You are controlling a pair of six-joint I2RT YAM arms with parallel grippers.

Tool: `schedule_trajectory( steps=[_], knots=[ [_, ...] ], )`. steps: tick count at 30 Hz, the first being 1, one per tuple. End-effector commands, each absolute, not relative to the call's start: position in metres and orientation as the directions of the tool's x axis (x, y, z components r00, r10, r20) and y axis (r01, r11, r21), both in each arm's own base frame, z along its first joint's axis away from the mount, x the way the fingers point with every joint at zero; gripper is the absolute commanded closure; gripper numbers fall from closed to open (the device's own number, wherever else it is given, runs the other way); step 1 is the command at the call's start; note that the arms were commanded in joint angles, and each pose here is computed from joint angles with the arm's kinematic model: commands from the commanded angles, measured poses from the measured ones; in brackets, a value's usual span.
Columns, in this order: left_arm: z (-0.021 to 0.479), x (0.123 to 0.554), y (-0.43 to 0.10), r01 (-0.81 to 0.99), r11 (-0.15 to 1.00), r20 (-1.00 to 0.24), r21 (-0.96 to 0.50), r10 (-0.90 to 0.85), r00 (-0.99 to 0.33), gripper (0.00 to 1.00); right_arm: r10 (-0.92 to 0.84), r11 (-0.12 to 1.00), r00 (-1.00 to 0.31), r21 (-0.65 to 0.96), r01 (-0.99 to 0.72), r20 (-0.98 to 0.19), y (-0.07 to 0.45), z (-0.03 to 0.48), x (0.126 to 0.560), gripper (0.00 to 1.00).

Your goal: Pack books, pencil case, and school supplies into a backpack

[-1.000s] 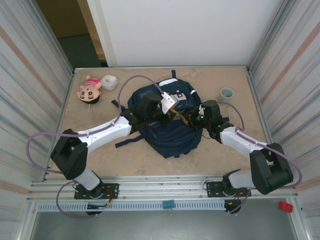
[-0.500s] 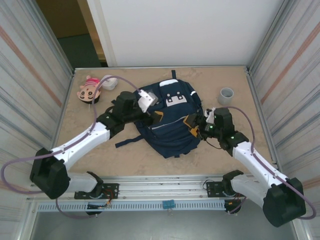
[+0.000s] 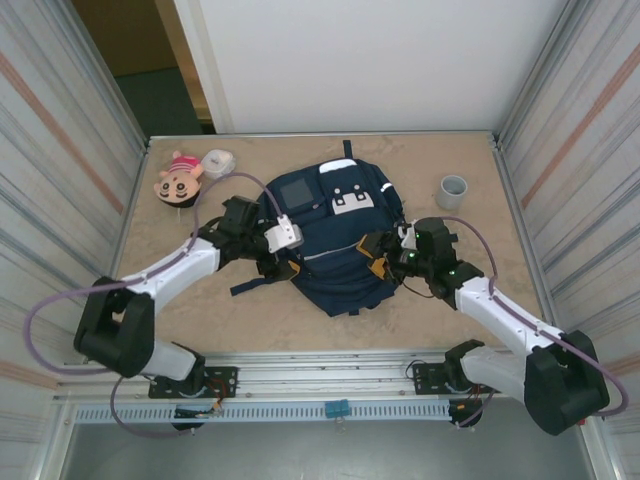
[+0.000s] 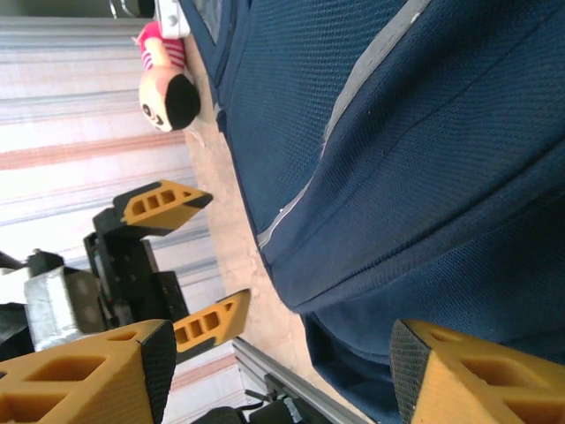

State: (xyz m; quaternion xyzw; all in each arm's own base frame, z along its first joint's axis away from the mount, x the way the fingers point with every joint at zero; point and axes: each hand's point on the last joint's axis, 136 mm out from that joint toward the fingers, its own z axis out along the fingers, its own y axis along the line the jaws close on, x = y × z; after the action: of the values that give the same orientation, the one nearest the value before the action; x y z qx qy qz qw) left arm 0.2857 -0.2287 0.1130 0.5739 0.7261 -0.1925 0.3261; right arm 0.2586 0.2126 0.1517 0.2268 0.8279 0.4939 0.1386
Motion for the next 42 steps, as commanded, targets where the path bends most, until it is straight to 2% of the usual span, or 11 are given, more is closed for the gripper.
schedule_trajectory(
  steps=[1, 7, 14, 19, 25, 29, 32, 39, 42],
  knots=[
    [0.114, 0.294, -0.229, 0.972, 0.166, -0.665, 0.167, 0.747, -0.013, 0.14, 0.543, 0.386, -0.84, 0.887, 0.253, 0.003, 0.214, 0.15, 0.265, 0.33],
    [0.104, 0.308, -0.234, 0.977, 0.11, -0.637, 0.182, 0.77, 0.032, 0.15, 0.54, 0.381, -0.841, 0.886, 0.265, 0.019, 0.221, 0.143, 0.271, 0.35],
    [0.082, 0.299, -0.236, 0.995, 0.029, -0.582, 0.092, 0.813, 0.03, 0.28, 0.542, 0.373, -0.84, 0.884, 0.283, 0.04, 0.229, 0.137, 0.278, 0.4],
    [0.073, 0.293, -0.229, 0.996, 0.037, -0.554, 0.08, 0.832, 0.014, 0.31, 0.561, 0.375, -0.827, 0.88, 0.293, 0.037, 0.23, 0.134, 0.286, 0.53],
    [0.078, 0.298, -0.224, 0.987, 0.118, -0.598, 0.11, 0.801, -0.03, 0.22, 0.571, 0.342, -0.82, 0.899, 0.275, 0.034, 0.235, 0.143, 0.296, 0.72],
    [0.078, 0.299, -0.22, 0.984, 0.135, -0.598, 0.115, 0.8, -0.039, 0.23, 0.57, 0.32, -0.822, 0.921, 0.224, 0.002, 0.238, 0.166, 0.303, 0.79],
    [0.078, 0.298, -0.221, 0.985, 0.139, -0.605, 0.105, 0.795, -0.048, 0.28, 0.564, 0.32, -0.825, 0.928, 0.19, -0.025, 0.24, 0.182, 0.306, 0.82],
    [0.086, 0.293, -0.228, 0.987, 0.144, -0.65, 0.065, 0.757, -0.068, 0.57, 0.56, 0.323, -0.828, 0.928, 0.188, -0.027, 0.242, 0.184, 0.309, 0.86],
    [0.088, 0.288, -0.228, 0.989, 0.143, -0.653, 0.048, 0.753, -0.078, 0.72, 0.567, 0.327, -0.824, 0.924, 0.198, -0.024, 0.241, 0.18, 0.309, 0.86]
  ],
)
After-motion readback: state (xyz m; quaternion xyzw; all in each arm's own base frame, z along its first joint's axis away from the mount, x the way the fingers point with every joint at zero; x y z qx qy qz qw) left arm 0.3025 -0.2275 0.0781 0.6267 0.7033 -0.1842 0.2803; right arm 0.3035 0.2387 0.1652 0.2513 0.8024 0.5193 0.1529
